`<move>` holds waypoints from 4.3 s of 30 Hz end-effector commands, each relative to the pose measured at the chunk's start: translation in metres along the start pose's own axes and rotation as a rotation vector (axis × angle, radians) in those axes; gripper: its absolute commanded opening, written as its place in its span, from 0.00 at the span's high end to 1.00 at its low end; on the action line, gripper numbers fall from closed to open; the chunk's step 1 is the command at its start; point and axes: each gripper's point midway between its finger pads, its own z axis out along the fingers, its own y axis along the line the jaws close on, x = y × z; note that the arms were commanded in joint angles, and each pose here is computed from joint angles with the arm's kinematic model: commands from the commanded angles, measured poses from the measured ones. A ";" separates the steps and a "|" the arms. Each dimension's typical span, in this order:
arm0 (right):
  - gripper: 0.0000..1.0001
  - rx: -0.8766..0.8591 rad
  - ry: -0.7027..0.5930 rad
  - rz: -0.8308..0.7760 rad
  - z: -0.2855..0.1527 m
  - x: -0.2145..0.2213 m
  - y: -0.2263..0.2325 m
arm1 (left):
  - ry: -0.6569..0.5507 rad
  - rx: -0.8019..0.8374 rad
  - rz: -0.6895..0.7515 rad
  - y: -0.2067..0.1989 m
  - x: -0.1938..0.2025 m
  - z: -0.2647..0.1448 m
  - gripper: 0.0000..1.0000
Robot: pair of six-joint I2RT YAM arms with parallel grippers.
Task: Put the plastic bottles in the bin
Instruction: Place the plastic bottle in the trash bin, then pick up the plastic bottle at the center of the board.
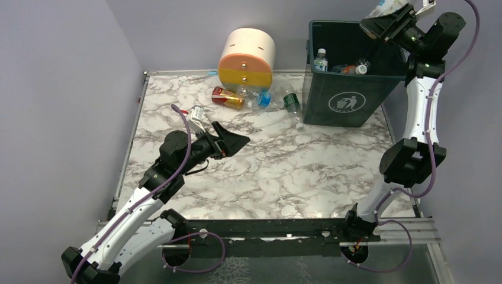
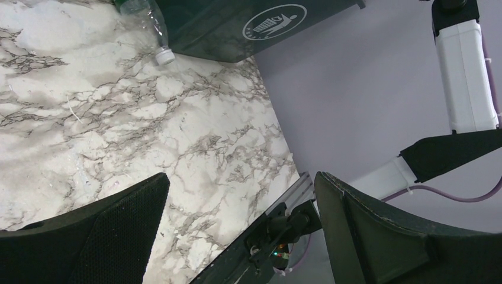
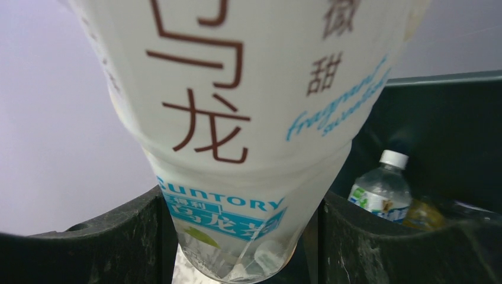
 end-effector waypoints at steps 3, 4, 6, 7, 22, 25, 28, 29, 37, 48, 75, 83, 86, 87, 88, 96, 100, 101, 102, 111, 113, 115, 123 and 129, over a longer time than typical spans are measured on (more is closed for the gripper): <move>0.36 0.250 -0.043 -0.072 0.000 -0.011 -0.053 | 0.027 0.017 0.001 -0.004 0.004 -0.001 0.01; 0.36 0.285 -0.050 -0.085 -0.002 -0.014 -0.058 | 0.029 0.015 0.003 -0.003 0.005 0.000 0.01; 0.35 0.351 -0.060 -0.105 -0.007 -0.016 -0.068 | 0.037 0.014 0.002 -0.002 0.006 0.001 0.01; 0.35 0.384 -0.061 -0.117 -0.009 -0.016 -0.074 | 0.043 0.015 0.003 -0.002 0.007 0.002 0.01; 0.28 0.600 -0.072 -0.231 -0.039 -0.016 -0.096 | 0.095 0.018 0.017 -0.003 0.012 0.013 0.01; 0.23 0.605 -0.058 -0.218 -0.040 -0.010 -0.101 | 0.091 0.017 0.014 -0.002 0.012 0.013 0.01; 0.16 0.595 -0.049 -0.207 -0.040 -0.004 -0.101 | 0.087 0.019 0.010 -0.002 0.011 0.012 0.01; 0.14 0.597 -0.048 -0.206 -0.040 -0.003 -0.100 | 0.087 0.017 0.008 -0.001 0.012 0.012 0.01; 0.13 0.561 -0.067 -0.214 -0.042 -0.006 -0.076 | 0.081 0.012 0.006 0.002 0.013 0.013 0.01; 0.11 0.344 -0.113 -0.233 -0.072 0.005 0.044 | 0.104 -0.051 0.031 0.020 0.007 0.063 0.01; 0.10 0.214 0.040 -0.059 -0.159 0.179 0.098 | 0.304 -0.202 0.019 0.136 0.054 0.279 0.06; 0.11 0.210 0.060 -0.037 -0.155 0.185 0.092 | 0.333 -0.179 -0.021 0.161 0.083 0.317 0.28; 0.11 0.214 0.063 -0.032 -0.155 0.187 0.090 | 0.321 -0.150 -0.039 0.157 0.087 0.327 0.29; 0.11 0.214 0.064 -0.029 -0.155 0.187 0.089 | 0.320 -0.144 -0.038 0.156 0.088 0.330 0.29; 0.11 0.212 0.066 -0.028 -0.154 0.188 0.089 | 0.319 -0.137 -0.036 0.154 0.088 0.334 0.29; 0.12 0.217 0.070 -0.019 -0.154 0.191 0.085 | 0.307 -0.119 -0.071 0.153 0.099 0.355 0.29; 0.12 0.217 0.075 -0.012 -0.155 0.193 0.084 | 0.303 -0.121 -0.083 0.153 0.102 0.360 0.29; 0.12 0.219 0.076 -0.010 -0.155 0.193 0.084 | 0.299 -0.124 -0.083 0.153 0.102 0.361 0.29; 0.12 0.219 0.076 -0.012 -0.155 0.193 0.084 | 0.297 -0.127 -0.083 0.154 0.102 0.361 0.29; 0.12 0.222 0.084 -0.002 -0.155 0.198 0.079 | 0.310 -0.132 -0.102 0.158 0.116 0.365 0.38; 0.12 0.221 0.085 -0.002 -0.155 0.198 0.079 | 0.312 -0.135 -0.102 0.158 0.118 0.365 0.39; 0.12 0.220 0.087 0.001 -0.155 0.199 0.078 | 0.311 -0.138 -0.103 0.160 0.118 0.365 0.40; 0.12 0.217 0.095 0.009 -0.154 0.202 0.077 | 0.313 -0.140 -0.120 0.162 0.122 0.367 0.54; 0.12 0.212 0.103 0.020 -0.154 0.205 0.076 | 0.309 -0.148 -0.106 0.159 0.119 0.357 0.55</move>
